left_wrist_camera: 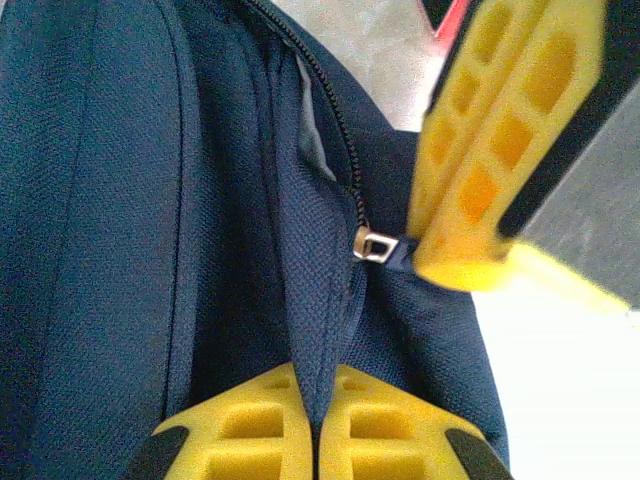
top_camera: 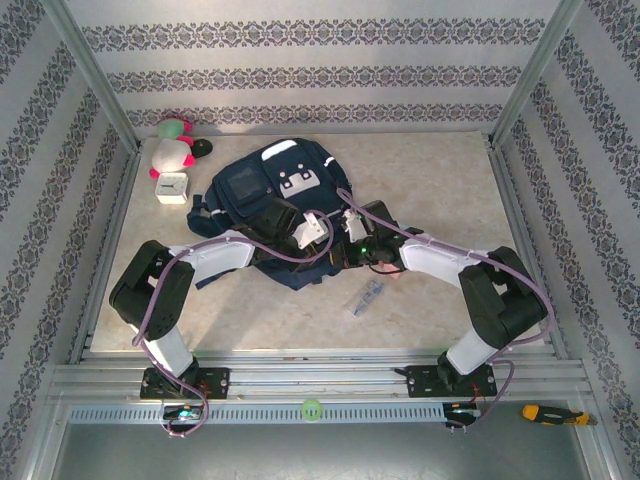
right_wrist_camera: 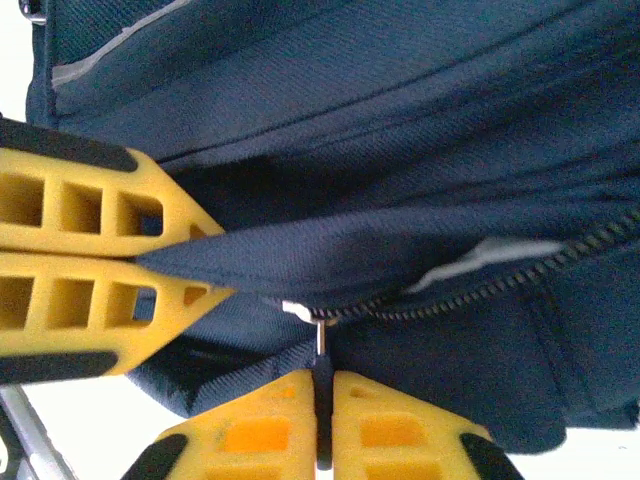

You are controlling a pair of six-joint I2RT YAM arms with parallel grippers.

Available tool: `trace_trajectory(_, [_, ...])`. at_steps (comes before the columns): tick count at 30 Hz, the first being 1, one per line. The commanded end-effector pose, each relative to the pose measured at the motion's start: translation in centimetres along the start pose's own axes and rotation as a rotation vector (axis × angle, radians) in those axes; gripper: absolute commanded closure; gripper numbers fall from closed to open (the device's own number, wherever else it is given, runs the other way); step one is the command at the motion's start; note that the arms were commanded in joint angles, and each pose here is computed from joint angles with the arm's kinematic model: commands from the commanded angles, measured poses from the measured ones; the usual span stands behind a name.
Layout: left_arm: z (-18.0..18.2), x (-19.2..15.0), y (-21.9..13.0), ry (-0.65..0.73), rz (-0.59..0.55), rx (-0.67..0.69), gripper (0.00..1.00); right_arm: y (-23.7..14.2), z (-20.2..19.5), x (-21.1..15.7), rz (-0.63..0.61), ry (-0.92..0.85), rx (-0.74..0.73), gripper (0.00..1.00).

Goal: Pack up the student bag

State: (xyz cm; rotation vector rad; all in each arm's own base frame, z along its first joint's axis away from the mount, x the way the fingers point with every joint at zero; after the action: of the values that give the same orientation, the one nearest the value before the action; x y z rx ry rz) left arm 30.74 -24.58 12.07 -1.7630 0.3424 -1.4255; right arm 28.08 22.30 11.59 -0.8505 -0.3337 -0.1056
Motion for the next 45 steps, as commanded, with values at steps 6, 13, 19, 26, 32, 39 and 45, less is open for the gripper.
trace_trajectory(6, [-1.4,2.7,-1.1,-0.018,-0.164,-0.113,1.0,1.0,0.1,0.9,-0.033,-0.007,-0.057,0.78])
trace_trajectory(13, [-1.0,1.0,-2.1,-0.017,-0.092,-0.074,1.0,-0.6,-1.8,0.9,-0.053,0.015,-0.2,1.0])
trace_trajectory(19, [-0.5,-2.4,-5.2,0.029,0.038,-0.034,1.0,-3.6,-4.9,0.9,-0.08,0.081,-0.23,1.0])
trace_trajectory(26, [-0.7,-6.7,-8.3,0.15,0.222,0.043,0.95,-2.3,-0.6,-0.2,-0.019,-0.004,0.048,1.0])
trace_trajectory(32, [-0.6,-7.1,-9.3,0.152,0.275,0.072,0.84,-0.8,1.7,-1.7,0.022,-0.02,0.11,1.0])
trace_trajectory(39, [-1.6,-5.5,-9.0,0.083,0.164,-0.027,0.62,0.1,1.7,-2.5,0.033,0.018,0.091,1.0])
trace_trajectory(45, [-2.0,-0.7,-6.9,0.039,-0.027,0.009,0.38,0.1,3.5,-2.6,0.043,-0.019,0.138,1.0])
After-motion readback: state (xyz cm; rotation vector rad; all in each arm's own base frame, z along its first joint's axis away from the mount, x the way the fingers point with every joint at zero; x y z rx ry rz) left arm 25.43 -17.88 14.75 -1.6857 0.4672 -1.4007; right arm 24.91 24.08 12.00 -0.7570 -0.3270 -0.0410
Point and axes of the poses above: each hand's point on the last joint's axis, 136 mm out from that joint toward the fingers, its own y axis out along the fingers, its own z axis along the line the jaws close on, x = y × z, the point moved 6 cm from there along -y, back along the fingers, and after that the axes turned 7 degrees about y, right-handed, at the moved point
